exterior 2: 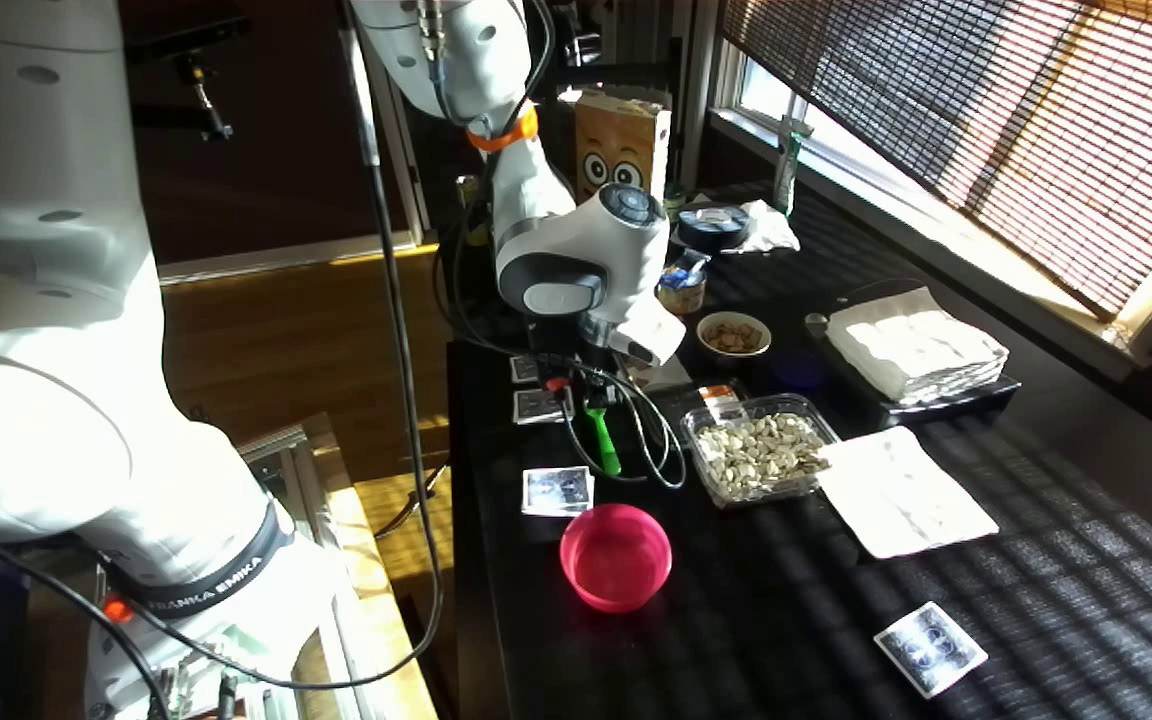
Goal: Put some of the contents in the bowl on the green spoon
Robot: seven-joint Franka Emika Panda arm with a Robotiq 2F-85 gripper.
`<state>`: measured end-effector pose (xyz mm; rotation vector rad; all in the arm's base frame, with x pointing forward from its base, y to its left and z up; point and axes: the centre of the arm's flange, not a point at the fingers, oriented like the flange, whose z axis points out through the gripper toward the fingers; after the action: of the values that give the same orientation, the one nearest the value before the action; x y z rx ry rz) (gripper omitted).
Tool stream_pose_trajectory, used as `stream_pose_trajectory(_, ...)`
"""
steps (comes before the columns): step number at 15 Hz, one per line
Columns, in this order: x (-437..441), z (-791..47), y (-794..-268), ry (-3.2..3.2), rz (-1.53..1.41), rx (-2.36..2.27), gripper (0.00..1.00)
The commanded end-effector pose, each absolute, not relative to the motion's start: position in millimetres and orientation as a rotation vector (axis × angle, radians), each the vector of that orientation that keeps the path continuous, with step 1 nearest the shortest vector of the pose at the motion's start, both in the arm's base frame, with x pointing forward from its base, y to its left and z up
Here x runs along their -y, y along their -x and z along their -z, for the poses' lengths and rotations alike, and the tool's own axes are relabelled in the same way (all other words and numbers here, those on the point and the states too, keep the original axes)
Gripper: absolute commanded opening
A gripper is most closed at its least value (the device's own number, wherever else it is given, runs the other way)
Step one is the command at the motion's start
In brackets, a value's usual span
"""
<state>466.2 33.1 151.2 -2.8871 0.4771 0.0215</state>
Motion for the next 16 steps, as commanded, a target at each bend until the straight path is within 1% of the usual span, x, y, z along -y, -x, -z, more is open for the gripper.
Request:
stream_pose_trajectory(1, -39.4, -148.3, -471.1, 2.898, -0.009, -0.482, 0.02)
stream_pose_trajectory(8, -40.9, -147.7, -470.6, 2.895, -0.008, -0.481, 0.02)
stream_pose_trajectory(9, -40.9, -147.6, -470.6, 2.896, -0.008, -0.482, 0.11)
stream_pose_trajectory(10, -40.9, -147.4, -470.6, 2.898, -0.007, -0.483, 0.35)
stream_pose_trajectory(12, -41.2, -147.8, -470.6, 2.899, -0.005, -0.485, 0.40)
stream_pose_trajectory(14, -40.8, -148.0, -470.5, 2.898, -0.004, -0.489, 0.51)
stream_pose_trajectory(16, -40.7, -148.3, -470.7, 2.898, -0.001, -0.492, 0.65)
